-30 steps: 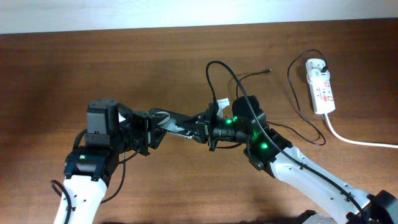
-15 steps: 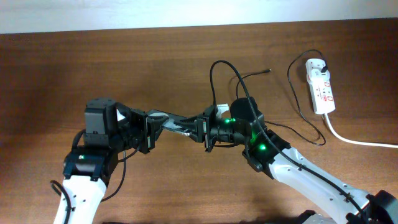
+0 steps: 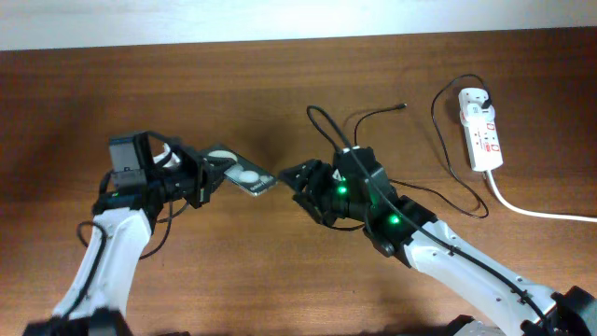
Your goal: Plug charger to phone and switch on socket
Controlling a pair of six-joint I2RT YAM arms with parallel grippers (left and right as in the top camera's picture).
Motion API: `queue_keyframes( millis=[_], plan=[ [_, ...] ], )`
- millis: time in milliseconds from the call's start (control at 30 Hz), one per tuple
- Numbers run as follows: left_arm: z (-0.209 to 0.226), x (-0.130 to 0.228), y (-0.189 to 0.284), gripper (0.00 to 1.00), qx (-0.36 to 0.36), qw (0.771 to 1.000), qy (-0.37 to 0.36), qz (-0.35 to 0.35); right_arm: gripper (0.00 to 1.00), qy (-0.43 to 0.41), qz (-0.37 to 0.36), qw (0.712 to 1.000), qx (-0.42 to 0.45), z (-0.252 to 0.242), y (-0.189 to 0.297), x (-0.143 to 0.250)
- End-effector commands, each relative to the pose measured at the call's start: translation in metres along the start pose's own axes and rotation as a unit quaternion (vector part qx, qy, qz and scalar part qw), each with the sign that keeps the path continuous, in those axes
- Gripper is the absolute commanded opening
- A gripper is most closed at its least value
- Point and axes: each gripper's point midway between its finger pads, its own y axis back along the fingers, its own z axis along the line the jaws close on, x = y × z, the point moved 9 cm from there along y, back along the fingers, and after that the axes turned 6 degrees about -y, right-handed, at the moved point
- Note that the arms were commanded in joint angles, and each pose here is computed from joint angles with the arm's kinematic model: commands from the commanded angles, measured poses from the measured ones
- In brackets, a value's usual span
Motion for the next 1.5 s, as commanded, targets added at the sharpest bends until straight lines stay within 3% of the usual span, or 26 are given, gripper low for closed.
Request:
queue_keyframes(
  millis=[0,67,233,333,433,700,833,967,1100,1267,1467],
  plan=[
    [0.004,0.006,-0.010,0.00,0.055,0.992,-0.033,0.110,0.80,0.110,-0.071,0.990,0.053,-0.013,0.010,-0.027],
    [0.000,0.014,-0.008,0.00,0.101,0.979,-0.057,0.168,0.98,0.091,-0.097,0.981,0.141,-0.044,0.031,-0.060],
    [-0.004,0.020,-0.006,0.00,0.137,0.966,-0.094,0.199,0.99,0.081,-0.181,0.950,0.243,-0.071,0.052,-0.083],
    [-0.003,0.020,-0.006,0.00,0.134,0.967,-0.097,0.195,1.00,0.091,-0.220,0.936,0.259,-0.071,0.056,-0.090],
    [-0.003,0.019,-0.007,0.00,0.128,0.969,-0.098,0.188,0.93,0.126,-0.227,0.932,0.254,-0.055,0.061,-0.097],
    [-0.001,0.016,-0.008,0.00,0.115,0.973,-0.099,0.173,0.91,0.090,-0.277,0.914,0.281,-0.010,0.099,-0.154],
    [-0.001,0.016,-0.008,0.00,0.115,0.973,-0.099,0.173,0.86,0.086,-0.259,0.911,0.310,0.006,0.066,-0.196],
    [-0.001,0.016,-0.008,0.00,0.115,0.973,-0.099,0.172,0.73,0.075,-0.251,0.910,0.322,0.007,0.024,-0.237],
    [-0.001,0.016,-0.008,0.00,0.115,0.973,-0.099,0.172,0.72,0.071,-0.262,0.912,0.308,-0.009,-0.012,-0.264],
    [-0.001,0.016,-0.008,0.00,0.115,0.973,-0.099,0.172,0.71,-0.021,-0.300,0.914,0.274,-0.033,-0.031,-0.290],
    [-0.001,0.016,-0.008,0.00,0.115,0.973,-0.099,0.172,0.50,-0.032,-0.276,0.930,0.239,-0.046,-0.054,-0.299]
  ],
)
